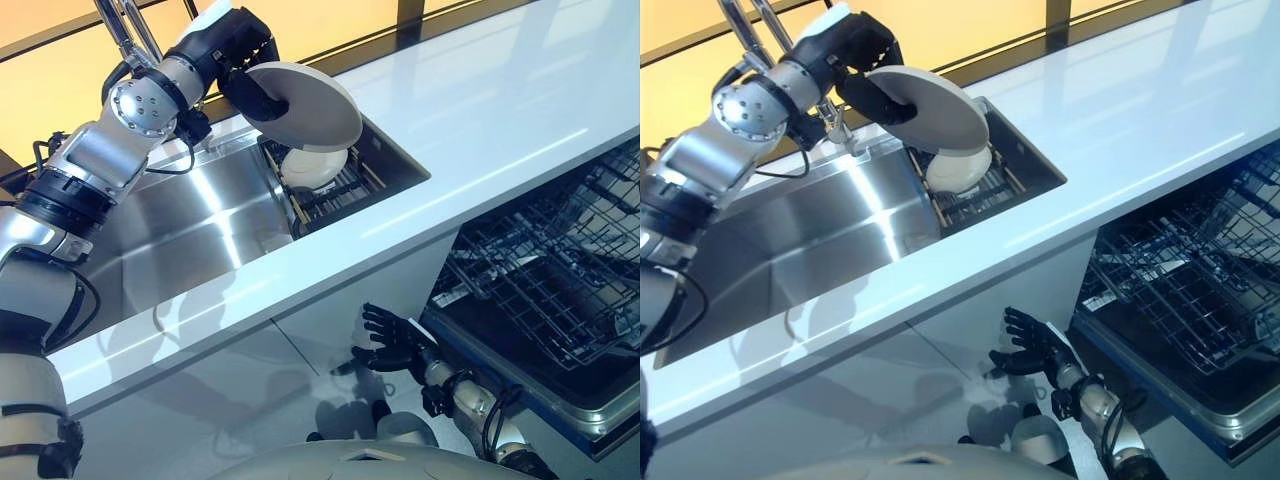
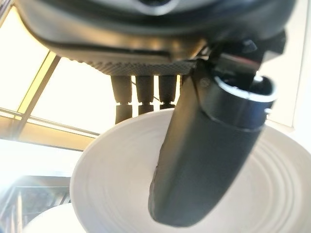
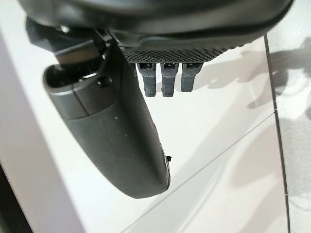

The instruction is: Pick up plates and place into dishwasher.

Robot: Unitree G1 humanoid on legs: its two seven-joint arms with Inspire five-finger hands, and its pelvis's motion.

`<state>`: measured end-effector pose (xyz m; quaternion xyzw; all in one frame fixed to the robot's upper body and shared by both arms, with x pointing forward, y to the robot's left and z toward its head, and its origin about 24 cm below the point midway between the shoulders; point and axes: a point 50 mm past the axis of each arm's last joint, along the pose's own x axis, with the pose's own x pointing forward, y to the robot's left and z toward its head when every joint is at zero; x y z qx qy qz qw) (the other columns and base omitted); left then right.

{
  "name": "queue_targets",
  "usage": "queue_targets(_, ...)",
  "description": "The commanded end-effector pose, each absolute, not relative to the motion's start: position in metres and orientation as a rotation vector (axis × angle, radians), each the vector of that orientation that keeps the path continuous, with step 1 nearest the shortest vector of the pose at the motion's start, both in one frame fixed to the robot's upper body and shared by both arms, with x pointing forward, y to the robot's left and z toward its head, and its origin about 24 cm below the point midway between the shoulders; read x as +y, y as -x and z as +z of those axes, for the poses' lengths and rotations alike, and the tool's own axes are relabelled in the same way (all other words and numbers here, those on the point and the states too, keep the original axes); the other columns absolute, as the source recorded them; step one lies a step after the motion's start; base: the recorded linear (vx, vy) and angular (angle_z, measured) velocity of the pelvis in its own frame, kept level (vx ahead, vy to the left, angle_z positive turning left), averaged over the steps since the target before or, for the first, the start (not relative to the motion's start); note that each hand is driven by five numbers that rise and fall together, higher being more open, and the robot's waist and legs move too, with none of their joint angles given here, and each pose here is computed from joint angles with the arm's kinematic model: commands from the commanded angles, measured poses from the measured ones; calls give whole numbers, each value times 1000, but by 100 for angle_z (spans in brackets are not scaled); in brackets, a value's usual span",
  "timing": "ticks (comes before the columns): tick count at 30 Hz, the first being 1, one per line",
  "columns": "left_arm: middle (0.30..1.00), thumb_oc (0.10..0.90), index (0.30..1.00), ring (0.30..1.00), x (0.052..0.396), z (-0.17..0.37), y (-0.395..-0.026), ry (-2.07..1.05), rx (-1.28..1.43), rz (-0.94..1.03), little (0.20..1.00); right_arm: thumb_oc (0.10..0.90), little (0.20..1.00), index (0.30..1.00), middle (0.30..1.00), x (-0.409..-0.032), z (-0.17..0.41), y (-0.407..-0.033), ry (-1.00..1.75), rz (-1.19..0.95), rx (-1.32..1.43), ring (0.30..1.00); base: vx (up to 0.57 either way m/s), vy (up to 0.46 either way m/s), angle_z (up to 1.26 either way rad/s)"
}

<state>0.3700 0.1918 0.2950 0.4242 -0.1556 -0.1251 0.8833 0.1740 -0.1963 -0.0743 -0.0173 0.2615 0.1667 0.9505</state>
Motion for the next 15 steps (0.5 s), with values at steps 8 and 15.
queue_targets(8, 300, 100, 300, 300, 219, 348, -351, -786, -525, -170, 200, 800, 900, 900, 900, -208, -25, -199, -94, 385, 237, 900, -50, 18, -4)
queue_targets(15, 300, 100, 300, 300, 227, 343, -349, -776, -503, -189, 200, 800, 900, 900, 900, -226, -6, -202, -140, 392, 156, 900, -21, 10, -3)
